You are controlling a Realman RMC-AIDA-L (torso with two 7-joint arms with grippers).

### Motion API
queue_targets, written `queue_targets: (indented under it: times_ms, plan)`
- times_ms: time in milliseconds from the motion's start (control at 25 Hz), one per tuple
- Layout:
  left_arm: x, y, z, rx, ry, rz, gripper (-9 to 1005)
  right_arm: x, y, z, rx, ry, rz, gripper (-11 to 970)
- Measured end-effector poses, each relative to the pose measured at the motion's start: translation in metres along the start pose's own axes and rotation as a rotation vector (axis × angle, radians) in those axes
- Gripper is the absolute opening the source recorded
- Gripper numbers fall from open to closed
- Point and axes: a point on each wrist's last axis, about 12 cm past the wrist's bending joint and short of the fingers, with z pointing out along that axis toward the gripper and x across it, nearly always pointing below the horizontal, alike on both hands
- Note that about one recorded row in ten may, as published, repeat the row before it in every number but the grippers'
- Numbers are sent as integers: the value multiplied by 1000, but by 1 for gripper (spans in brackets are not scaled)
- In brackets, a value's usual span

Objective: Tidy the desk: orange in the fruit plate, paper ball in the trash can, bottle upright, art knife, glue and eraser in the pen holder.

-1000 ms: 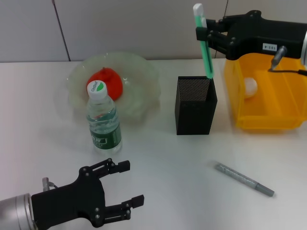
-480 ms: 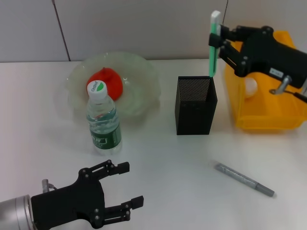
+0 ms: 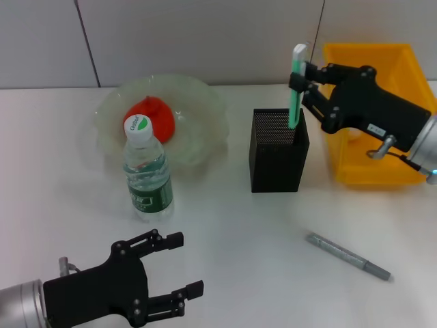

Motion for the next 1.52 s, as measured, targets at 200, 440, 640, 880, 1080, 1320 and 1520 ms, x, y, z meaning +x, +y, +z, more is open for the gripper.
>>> queue_targets:
  times_ms: [200, 440, 640, 880, 1080, 1320, 1520]
  plan:
    - [1, -1, -1, -1, -1, -3, 801, 8, 2, 4, 9, 1, 7, 237]
    - [1, -1, -1, 1, -1, -4, 801, 18, 4, 8, 17, 26, 13, 258]
    - [0, -1, 0, 3, -1, -3, 800, 26, 5, 12, 31, 63, 17, 276]
    - [1, -1, -1, 3, 0, -5, 800, 34, 6, 15, 43, 105, 30, 296]
    - [1, -2, -1, 2, 0, -5, 800, 39, 9, 14, 44, 121, 37, 314]
    - [1, -1, -1, 3, 0, -4, 799, 42, 11, 8, 56, 117, 52, 335]
    - [0, -2, -2, 6, -3, -5, 799, 38, 9, 3, 74, 72, 65, 426]
